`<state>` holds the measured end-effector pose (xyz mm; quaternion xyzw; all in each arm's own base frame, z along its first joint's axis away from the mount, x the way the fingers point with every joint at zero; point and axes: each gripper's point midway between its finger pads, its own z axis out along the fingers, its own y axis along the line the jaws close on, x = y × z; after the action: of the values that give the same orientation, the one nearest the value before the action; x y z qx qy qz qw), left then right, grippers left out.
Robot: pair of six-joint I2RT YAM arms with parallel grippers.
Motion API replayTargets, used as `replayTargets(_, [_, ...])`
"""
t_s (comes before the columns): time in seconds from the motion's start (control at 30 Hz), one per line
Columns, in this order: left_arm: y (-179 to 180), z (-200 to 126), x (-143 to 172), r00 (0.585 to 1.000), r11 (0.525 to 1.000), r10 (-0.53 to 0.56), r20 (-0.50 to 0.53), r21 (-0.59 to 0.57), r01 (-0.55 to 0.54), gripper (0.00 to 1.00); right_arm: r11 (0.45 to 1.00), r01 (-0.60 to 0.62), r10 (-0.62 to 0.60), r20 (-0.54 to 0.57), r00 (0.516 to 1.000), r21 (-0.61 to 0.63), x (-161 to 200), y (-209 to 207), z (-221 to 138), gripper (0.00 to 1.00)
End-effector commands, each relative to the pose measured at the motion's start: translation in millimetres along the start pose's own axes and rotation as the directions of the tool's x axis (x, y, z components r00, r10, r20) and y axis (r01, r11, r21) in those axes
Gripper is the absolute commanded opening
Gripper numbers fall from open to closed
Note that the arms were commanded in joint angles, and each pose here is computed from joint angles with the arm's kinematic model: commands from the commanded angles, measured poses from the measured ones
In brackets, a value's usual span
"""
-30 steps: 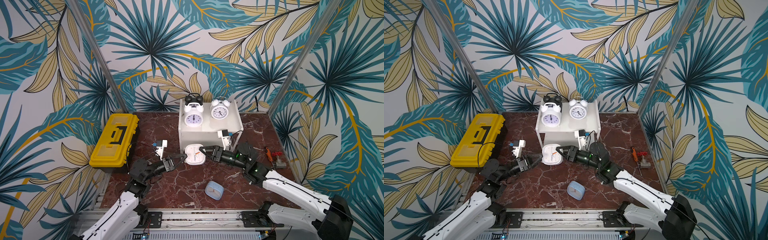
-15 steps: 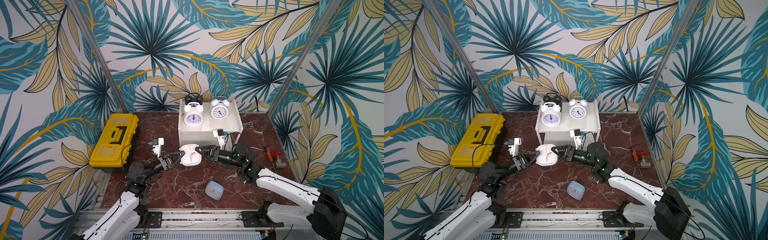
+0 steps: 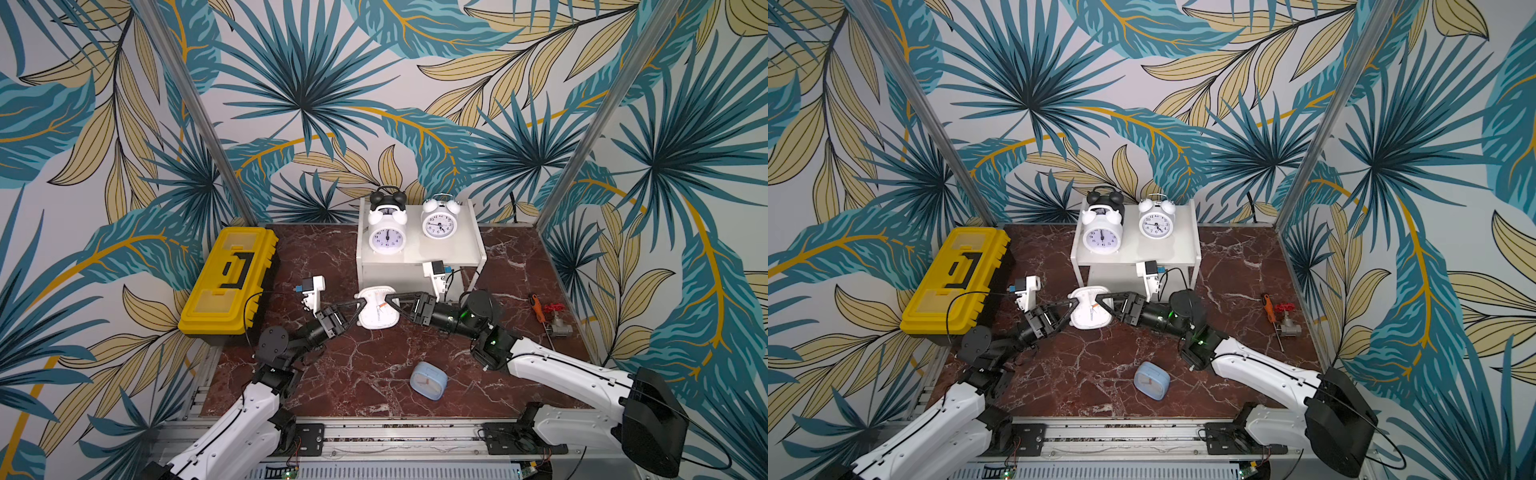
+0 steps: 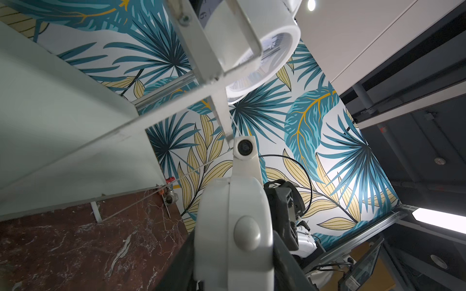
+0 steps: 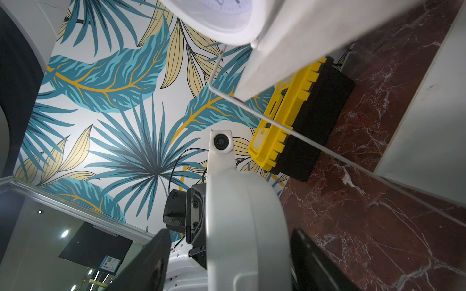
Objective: Place the alarm clocks on the shelf by style
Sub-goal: Pick up the alarm from the center of the board.
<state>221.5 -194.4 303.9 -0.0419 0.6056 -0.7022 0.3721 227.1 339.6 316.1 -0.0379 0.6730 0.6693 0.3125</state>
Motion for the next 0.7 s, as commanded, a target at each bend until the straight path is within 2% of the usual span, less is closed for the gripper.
replayTargets(0.0, [-5, -7, -7, 0.997, 0.999, 0.021, 0.075, 0.036, -0.024, 0.26, 0.999, 0.032, -0.033, 0.104, 0.994, 0.009, -1, -2, -6, 0.78])
replayTargets(0.1, [-5, -10, -9, 0.995, 0.999, 0.012, 0.095, 0.044, -0.017, 0.26, 0.999, 0.021, -0.015, 0.178, 0.984, -0.028, 1, -2, -10, 0.78])
replayTargets(0.2, [-5, -11, -9, 0.995, 0.999, 0.004, 0.101, 0.048, -0.009, 0.26, 0.998, 0.014, -0.001, 0.193, 0.981, -0.066, 6, -1, -8, 0.74])
replayTargets(0.4, [-4, -13, -9, 0.994, 0.999, -0.009, 0.11, 0.054, 0.003, 0.26, 0.992, 0.007, 0.016, 0.181, 0.983, -0.125, 12, 4, 1, 0.54])
replayTargets(0.67, [-1, -17, -8, 0.992, 0.999, -0.013, 0.123, 0.048, 0.007, 0.26, 0.991, 0.016, 0.002, 0.138, 0.99, -0.134, 21, 9, 9, 0.38])
